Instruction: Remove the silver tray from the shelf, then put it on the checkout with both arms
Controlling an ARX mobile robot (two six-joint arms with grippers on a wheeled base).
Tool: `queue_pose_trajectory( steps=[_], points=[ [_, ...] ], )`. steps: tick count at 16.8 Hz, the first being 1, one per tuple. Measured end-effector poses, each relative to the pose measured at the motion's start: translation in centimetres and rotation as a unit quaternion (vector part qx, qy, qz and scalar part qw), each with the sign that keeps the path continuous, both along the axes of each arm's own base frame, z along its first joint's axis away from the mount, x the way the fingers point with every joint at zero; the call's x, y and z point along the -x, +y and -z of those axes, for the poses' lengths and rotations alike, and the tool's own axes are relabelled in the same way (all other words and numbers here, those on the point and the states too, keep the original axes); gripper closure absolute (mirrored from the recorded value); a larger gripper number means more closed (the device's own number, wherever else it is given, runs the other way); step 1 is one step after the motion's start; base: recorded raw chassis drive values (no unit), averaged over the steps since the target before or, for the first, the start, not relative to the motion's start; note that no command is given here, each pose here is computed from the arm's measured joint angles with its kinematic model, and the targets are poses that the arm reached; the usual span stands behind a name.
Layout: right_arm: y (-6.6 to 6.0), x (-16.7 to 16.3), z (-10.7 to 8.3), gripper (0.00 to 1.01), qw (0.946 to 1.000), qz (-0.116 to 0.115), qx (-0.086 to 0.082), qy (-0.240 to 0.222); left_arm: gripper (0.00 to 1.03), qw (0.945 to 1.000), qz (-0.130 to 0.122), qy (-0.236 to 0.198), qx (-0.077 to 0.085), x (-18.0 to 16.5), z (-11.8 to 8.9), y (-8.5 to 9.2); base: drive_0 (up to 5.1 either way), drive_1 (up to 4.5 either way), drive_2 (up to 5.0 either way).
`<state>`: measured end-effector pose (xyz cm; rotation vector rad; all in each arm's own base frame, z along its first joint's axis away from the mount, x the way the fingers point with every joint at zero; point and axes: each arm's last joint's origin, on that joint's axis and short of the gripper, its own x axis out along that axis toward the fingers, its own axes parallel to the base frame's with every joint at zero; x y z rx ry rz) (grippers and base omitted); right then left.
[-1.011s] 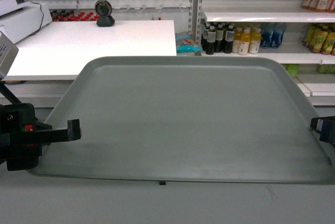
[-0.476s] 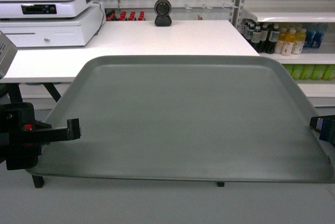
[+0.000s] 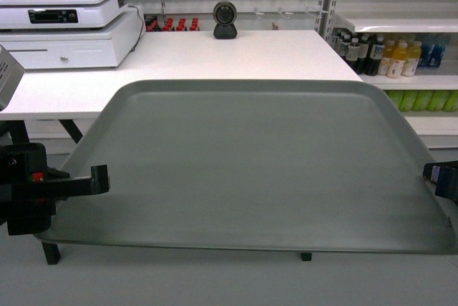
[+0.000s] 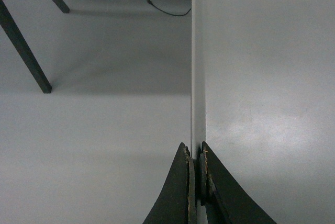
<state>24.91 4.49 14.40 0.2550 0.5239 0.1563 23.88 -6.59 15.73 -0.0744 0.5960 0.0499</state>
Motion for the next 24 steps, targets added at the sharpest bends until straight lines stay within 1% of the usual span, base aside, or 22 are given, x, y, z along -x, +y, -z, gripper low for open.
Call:
queue_pose_trajectory(
  steps=[24],
  points=[
    [-0.01,-0.03,-0.04,0.98,1.0000,0.001,0.000,-0.001,1.00,1.0000,0.001,-0.001,0.000,-0.01,-0.01,-0.04,0.1,4.25,-4.0]
  ],
)
